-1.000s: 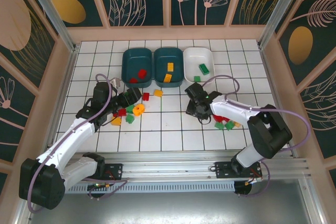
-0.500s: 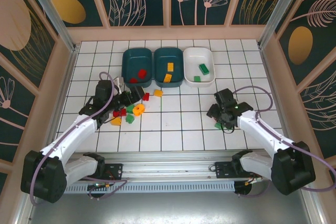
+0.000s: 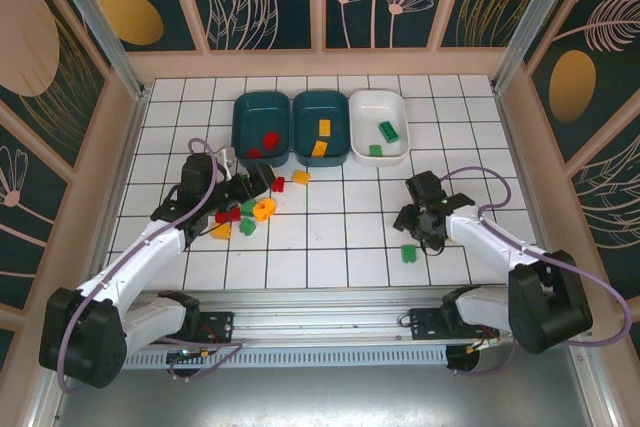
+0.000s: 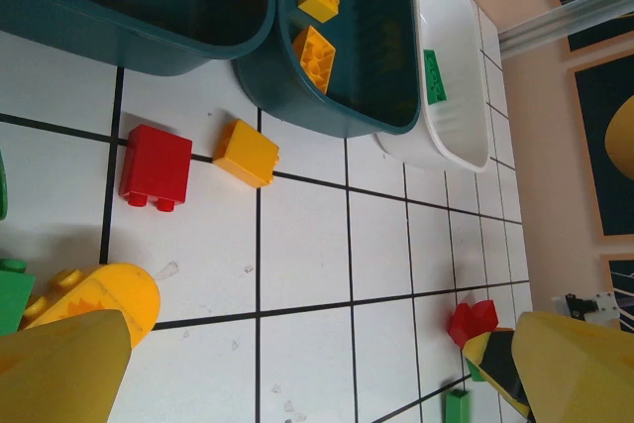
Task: Sort the legos into containers by color
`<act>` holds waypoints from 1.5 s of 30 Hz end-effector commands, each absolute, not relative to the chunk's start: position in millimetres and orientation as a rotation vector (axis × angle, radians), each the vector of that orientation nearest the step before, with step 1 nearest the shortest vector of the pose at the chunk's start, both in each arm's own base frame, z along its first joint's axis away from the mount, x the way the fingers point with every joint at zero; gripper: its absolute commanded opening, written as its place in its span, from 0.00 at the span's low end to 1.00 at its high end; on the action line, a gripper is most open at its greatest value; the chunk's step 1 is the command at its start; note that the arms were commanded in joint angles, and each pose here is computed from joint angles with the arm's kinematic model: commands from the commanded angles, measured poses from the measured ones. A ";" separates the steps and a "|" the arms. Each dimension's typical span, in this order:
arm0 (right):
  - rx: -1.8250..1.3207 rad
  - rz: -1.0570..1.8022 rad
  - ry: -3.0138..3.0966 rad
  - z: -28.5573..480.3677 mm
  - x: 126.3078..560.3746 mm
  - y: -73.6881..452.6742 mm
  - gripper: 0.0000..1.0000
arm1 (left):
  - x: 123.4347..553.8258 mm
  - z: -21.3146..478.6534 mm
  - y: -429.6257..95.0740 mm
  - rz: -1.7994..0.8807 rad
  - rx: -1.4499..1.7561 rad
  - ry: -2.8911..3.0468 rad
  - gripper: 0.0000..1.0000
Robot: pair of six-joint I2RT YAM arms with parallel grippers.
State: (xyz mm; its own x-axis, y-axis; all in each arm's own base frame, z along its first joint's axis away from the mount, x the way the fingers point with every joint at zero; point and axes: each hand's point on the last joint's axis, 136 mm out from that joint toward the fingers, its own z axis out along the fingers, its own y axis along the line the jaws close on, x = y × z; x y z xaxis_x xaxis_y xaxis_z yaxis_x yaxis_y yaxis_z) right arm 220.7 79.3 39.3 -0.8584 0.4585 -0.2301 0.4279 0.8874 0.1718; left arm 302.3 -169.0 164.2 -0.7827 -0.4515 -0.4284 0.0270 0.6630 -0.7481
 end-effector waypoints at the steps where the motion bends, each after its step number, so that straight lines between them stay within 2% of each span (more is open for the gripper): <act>1: 0.678 0.128 2.788 43.8 215.8 72.3 0.72 | 302.2 174.8 -172.1 -1.075 -0.318 2.236 0.98; 5: 0.705 0.163 2.771 48.1 212.5 73.8 0.72 | 303.1 177.0 -172.9 -1.082 -0.316 2.232 0.98; 11: 0.644 0.234 2.860 35.0 187.1 104.8 0.73 | 299.5 176.1 -174.9 -1.098 -0.304 2.239 0.98; 23: 0.628 0.110 2.987 17.0 147.5 109.6 0.72 | 290.4 164.9 -172.6 -1.106 -0.315 2.247 0.98; 31: 0.543 0.153 3.038 9.9 145.3 126.2 0.49 | 290.0 162.1 -172.3 -1.099 -0.313 2.254 0.99; 34: 0.529 0.145 3.044 8.0 146.1 127.5 0.33 | 289.7 159.8 -172.4 -1.098 -0.316 2.260 0.99; 36: 0.512 0.154 3.021 12.3 153.0 130.3 0.25 | 290.1 158.9 -171.8 -1.093 -0.316 2.260 0.98; 40: 0.431 0.168 2.919 38.7 188.9 142.1 0.20 | 290.8 156.3 -171.4 -1.082 -0.315 2.270 0.99; 45: 0.330 0.210 2.740 98.3 282.3 159.4 0.18 | 294.0 164.1 -153.7 -0.946 -0.349 2.252 0.98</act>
State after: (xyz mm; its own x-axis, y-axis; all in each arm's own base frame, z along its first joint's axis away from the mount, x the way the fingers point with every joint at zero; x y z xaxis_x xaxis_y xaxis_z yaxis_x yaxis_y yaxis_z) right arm 223.0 156.2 62.1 -0.9385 0.2963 -0.1771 0.2669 0.9483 0.1720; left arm 292.0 -164.1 153.7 -0.7819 -0.4644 -0.4159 0.0065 0.6610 -0.7503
